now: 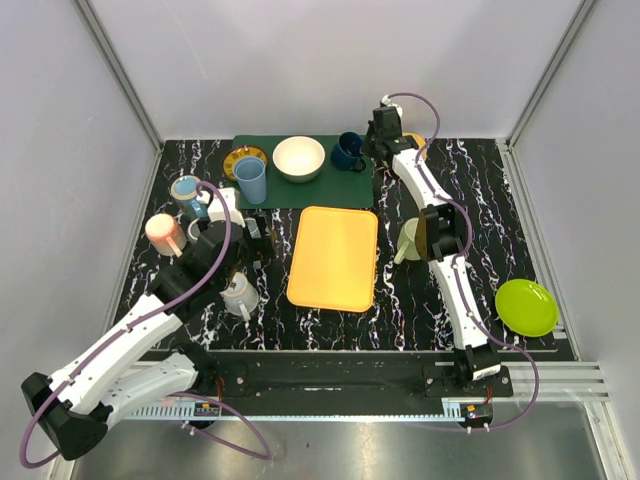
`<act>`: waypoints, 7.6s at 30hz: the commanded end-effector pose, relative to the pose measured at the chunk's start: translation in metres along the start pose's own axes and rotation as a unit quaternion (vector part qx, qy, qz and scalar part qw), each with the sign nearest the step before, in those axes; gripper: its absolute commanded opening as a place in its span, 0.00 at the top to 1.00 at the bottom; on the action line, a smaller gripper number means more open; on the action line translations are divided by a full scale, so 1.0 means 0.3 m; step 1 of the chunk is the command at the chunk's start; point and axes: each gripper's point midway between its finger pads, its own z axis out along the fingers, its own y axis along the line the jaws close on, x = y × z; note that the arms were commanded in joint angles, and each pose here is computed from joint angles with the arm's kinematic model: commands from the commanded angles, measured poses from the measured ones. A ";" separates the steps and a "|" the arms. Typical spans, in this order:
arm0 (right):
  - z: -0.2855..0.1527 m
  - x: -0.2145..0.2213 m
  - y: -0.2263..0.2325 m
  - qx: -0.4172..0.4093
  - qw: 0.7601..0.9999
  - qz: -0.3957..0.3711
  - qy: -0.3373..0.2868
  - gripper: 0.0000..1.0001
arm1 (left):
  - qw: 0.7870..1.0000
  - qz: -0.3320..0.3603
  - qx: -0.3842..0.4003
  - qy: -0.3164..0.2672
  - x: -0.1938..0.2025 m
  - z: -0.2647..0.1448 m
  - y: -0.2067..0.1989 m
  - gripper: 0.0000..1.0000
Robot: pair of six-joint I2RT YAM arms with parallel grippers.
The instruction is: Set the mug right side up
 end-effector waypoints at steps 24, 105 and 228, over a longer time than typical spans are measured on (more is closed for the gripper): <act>-0.280 -0.237 0.250 -0.124 0.927 -0.347 -0.075 1.00 | 0.999 -0.003 0.033 0.002 -0.006 0.014 -0.046 0.01; 0.010 0.240 0.183 -0.055 0.996 0.013 0.069 1.00 | 1.000 -0.008 0.016 0.018 0.056 0.036 -0.014 0.01; -1.225 0.097 0.108 -0.014 0.992 -0.126 0.012 0.62 | 0.988 0.033 0.145 0.040 -0.286 0.227 -0.806 1.00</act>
